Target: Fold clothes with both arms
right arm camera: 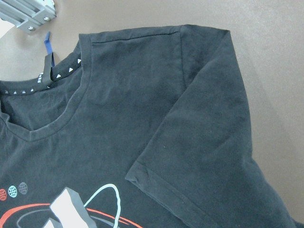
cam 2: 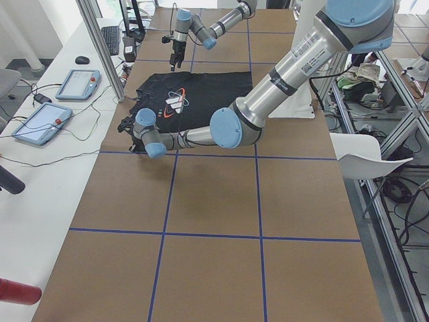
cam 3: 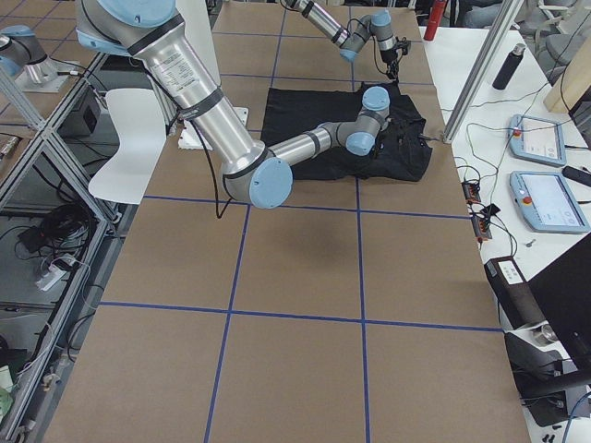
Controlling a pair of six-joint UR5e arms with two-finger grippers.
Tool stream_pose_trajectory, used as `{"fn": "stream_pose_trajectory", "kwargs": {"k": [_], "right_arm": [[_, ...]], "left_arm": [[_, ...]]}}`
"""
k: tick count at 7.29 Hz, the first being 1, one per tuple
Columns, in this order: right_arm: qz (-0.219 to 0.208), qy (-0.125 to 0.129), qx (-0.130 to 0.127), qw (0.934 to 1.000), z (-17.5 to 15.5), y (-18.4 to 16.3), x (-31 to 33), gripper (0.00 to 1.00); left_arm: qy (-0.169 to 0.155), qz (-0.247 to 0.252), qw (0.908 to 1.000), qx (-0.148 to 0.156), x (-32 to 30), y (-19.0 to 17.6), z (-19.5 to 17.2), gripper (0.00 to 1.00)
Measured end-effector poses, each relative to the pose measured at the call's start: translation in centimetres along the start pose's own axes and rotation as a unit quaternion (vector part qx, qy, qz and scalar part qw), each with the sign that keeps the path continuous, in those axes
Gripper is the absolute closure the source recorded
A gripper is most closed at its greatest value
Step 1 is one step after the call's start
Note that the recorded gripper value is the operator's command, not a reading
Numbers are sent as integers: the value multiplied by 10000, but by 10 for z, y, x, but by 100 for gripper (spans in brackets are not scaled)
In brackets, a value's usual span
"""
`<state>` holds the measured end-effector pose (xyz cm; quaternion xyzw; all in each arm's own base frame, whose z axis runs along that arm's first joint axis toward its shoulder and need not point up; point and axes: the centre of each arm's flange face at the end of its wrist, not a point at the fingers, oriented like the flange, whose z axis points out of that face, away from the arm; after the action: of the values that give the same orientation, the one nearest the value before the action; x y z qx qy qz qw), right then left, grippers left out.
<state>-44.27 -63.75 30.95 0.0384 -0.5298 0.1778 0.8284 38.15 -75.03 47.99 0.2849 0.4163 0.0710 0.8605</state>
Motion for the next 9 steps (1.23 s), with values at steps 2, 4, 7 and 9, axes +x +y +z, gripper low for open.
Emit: {"fn": "stream_pose_trajectory", "kwargs": {"k": [2, 4, 7, 9], "right_arm": [[0, 8, -1, 10000, 0, 0, 1, 0], [-4, 7, -5, 10000, 1, 1, 0, 0], [-13, 20, -11, 10000, 2, 1, 2, 0], [-12, 32, -12, 10000, 3, 0, 3, 0]], "left_arm": [[67, 8, 9999, 135, -5, -15, -16, 100], [248, 26, 9993, 275, -18, -14, -45, 100], [428, -107, 9982, 401, -12, -3, -68, 100], [565, -385, 9964, 491, -1, 1, -87, 100]]}}
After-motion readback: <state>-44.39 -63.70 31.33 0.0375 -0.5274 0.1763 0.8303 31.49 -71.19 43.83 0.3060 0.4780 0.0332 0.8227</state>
